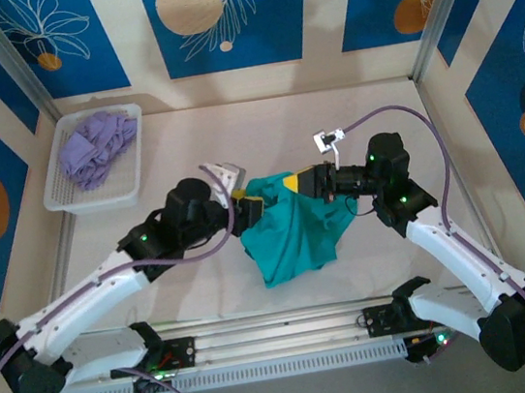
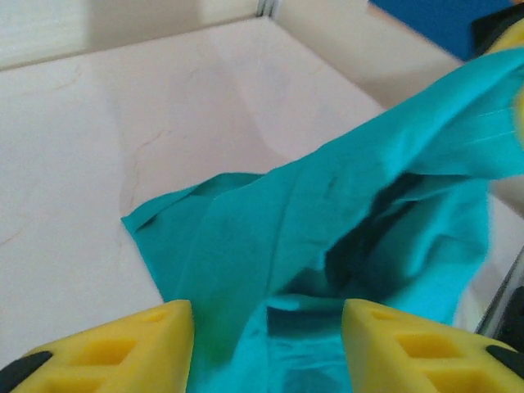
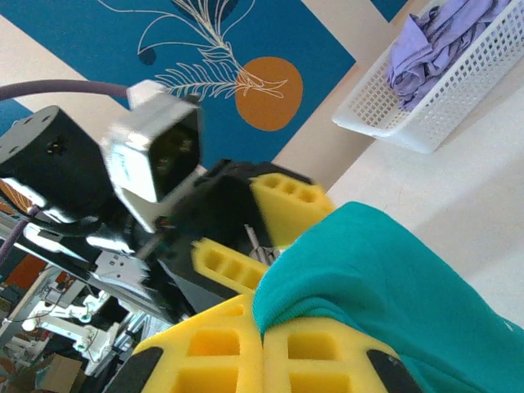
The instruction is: Fold the inside-out t-shirt
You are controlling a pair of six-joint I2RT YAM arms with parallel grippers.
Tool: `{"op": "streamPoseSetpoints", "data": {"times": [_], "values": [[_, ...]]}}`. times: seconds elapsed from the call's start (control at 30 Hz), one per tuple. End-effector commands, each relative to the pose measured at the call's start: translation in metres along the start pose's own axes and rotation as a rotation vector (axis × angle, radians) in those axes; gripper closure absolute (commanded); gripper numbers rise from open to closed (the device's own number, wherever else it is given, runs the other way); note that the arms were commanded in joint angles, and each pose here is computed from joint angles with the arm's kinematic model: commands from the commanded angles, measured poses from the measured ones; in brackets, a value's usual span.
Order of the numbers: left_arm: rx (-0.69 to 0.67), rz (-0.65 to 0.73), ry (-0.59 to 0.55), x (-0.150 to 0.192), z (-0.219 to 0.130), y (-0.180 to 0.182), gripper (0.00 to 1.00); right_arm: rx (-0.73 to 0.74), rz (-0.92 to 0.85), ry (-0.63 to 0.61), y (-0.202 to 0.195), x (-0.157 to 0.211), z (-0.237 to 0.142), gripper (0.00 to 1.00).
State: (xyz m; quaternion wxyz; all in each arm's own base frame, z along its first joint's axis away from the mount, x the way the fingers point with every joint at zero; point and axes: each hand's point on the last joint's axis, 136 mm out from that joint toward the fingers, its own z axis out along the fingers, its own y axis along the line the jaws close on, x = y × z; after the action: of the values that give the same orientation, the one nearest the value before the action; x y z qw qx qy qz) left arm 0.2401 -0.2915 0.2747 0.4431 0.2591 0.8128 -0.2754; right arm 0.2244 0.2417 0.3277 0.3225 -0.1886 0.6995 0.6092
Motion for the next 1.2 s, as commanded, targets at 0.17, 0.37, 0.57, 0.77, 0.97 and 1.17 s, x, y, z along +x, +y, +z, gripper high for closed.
{"op": "streamPoseSetpoints", "data": {"times": [0.17, 0.37, 0.57, 0.77, 0.97, 1.17], "values": [[0.044, -0.022, 0.066, -0.004, 0.043, 0.004, 0.48, -0.011, -0.027, 0.017, 0.003, 0.009, -0.004, 1.00], [0.517, -0.088, 0.028, -0.018, 0.014, -0.049, 1.00, 0.267, 0.007, -0.055, -0.045, 0.002, -0.033, 1.00], [0.774, -0.007, -0.150, -0.033, -0.048, -0.083, 1.00, 0.403, 0.039, -0.048, -0.078, 0.001, -0.031, 1.00], [0.909, 0.005, -0.162, -0.033, -0.060, -0.097, 1.00, 0.431, 0.041, -0.002, -0.085, 0.004, -0.021, 0.97], [0.787, -0.068, -0.199, -0.044, -0.042, -0.074, 1.00, 0.648, -0.004, 0.045, -0.096, 0.014, -0.051, 0.70], [0.684, -0.079, -0.188, -0.041, -0.030, -0.057, 1.00, 0.283, -0.215, 0.013, -0.021, 0.029, -0.039, 0.63]]}}
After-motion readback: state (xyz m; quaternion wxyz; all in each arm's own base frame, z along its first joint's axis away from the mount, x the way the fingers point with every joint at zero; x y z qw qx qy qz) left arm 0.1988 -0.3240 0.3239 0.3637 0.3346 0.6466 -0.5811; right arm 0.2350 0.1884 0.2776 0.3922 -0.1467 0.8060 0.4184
